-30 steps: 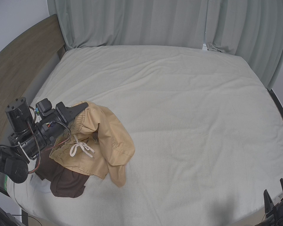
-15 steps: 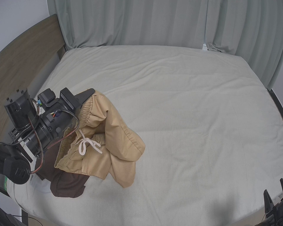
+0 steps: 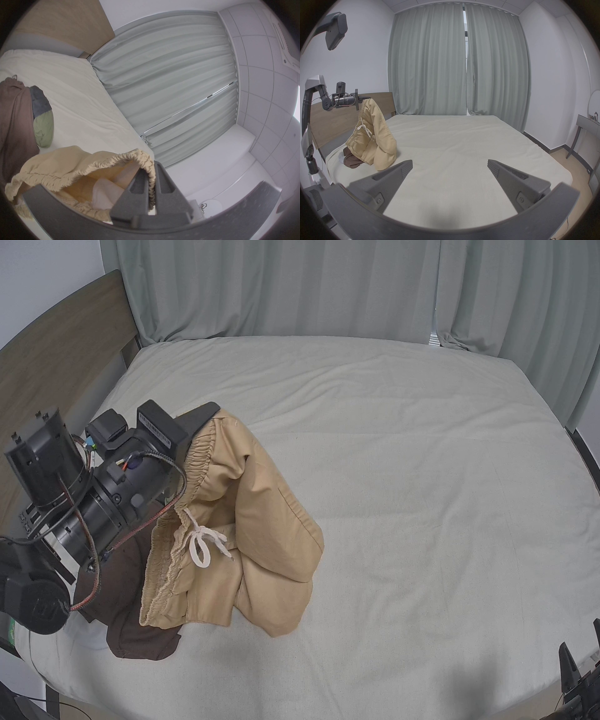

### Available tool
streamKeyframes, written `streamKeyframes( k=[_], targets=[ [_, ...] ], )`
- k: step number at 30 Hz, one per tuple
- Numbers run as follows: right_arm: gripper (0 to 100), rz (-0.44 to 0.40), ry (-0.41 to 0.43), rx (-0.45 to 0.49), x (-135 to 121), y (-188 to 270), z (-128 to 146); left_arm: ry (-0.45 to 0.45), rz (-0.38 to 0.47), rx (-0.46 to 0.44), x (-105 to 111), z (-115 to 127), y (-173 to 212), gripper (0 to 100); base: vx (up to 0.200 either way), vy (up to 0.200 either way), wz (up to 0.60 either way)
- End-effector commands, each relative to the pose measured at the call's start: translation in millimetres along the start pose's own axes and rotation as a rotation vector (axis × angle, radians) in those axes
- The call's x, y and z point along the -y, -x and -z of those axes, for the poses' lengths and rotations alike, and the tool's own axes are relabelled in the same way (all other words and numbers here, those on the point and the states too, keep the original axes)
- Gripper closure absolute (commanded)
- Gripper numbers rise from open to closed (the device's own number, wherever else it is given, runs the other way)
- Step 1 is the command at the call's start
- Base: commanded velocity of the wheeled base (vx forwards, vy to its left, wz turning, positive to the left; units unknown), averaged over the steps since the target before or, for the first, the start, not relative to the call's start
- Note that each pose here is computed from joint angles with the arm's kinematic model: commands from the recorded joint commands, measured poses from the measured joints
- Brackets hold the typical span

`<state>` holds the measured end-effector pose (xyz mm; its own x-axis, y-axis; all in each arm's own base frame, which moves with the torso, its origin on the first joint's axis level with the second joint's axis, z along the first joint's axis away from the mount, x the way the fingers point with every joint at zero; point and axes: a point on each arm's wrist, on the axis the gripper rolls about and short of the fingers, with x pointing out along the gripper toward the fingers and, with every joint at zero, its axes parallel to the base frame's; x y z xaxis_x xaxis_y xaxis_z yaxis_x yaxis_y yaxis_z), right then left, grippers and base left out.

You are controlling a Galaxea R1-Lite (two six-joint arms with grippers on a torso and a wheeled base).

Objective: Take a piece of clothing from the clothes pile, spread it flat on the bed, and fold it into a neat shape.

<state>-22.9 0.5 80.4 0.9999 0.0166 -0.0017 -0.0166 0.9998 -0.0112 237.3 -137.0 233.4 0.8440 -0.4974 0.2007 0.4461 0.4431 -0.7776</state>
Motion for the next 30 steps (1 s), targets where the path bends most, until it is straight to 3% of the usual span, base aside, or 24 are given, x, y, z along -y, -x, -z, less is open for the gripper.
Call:
streamKeyframes(
  k=[1, 12, 20, 30],
  targets=[
    [0, 0.000, 0.001, -0.001, 0, 0, 5, 0.018, 0.028, 0.002, 8, 1, -2, 100, 0.000, 0.000, 0.00],
    [0, -0.002, -0.001, -0.001, 0, 0, 5, 0.081, 0.066, -0.049, 24, 12, -6, 100, 0.000, 0.000, 0.00],
    [0, 0.000, -0.001, -0.001, 0, 0, 5, 0.119, 0.116, -0.122, 41, 32, -9, 100, 0.000, 0.000, 0.00],
    [0, 0.000, -0.001, -0.001, 0, 0, 5, 0.171, 0.142, -0.191, 53, 52, -36, 100, 0.000, 0.000, 0.00]
  ],
)
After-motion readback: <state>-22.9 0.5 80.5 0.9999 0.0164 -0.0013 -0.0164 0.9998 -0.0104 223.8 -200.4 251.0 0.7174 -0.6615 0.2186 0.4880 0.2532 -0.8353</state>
